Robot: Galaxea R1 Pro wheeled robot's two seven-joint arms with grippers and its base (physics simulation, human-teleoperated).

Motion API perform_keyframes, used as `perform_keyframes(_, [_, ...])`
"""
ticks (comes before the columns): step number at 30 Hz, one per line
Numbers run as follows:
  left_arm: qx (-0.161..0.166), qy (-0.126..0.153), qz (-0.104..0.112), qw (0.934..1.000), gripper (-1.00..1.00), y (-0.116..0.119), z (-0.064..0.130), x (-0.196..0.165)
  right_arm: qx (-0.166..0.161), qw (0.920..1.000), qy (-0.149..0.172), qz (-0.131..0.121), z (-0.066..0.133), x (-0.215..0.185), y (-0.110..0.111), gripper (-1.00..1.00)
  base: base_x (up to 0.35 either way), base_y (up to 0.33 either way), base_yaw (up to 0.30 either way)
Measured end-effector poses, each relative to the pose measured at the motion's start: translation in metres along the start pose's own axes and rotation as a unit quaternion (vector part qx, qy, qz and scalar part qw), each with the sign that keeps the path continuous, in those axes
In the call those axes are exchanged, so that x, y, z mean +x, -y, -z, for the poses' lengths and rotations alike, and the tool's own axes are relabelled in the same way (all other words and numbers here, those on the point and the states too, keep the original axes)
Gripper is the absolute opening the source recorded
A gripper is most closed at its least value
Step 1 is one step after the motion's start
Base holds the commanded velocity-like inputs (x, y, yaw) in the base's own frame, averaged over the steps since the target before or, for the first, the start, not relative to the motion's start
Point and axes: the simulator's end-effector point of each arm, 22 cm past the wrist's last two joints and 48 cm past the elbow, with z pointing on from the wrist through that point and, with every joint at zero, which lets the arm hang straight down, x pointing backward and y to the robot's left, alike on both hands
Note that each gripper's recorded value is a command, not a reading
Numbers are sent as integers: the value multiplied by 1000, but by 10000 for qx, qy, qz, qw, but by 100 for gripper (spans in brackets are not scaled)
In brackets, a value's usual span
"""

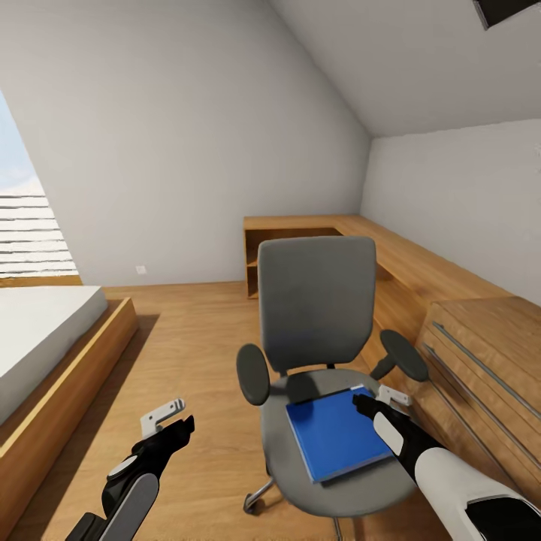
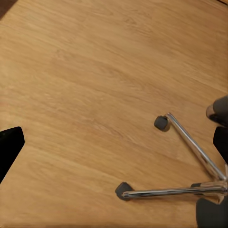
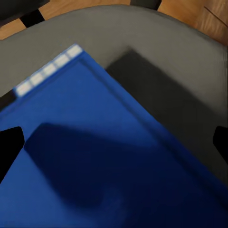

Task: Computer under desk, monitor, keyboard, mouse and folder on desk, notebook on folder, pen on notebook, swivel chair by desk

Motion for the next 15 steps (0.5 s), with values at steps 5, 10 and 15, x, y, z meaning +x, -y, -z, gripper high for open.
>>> perform_keyframes(5, [14, -6, -2, 10000, 100, 1, 0, 0, 1, 10000, 3, 4, 0, 0, 0, 100, -16, 0, 0])
perform_keyframes(10, [10, -7, -2, 10000, 100, 0, 0, 0, -1, 10000, 2, 1, 0, 0, 0, 100, -2, 0, 0])
perform_keyframes(15, [6, -9, 0, 10000, 100, 3, 4, -6, 4, 10000, -4, -4, 5, -6, -1, 100, 0, 0, 0])
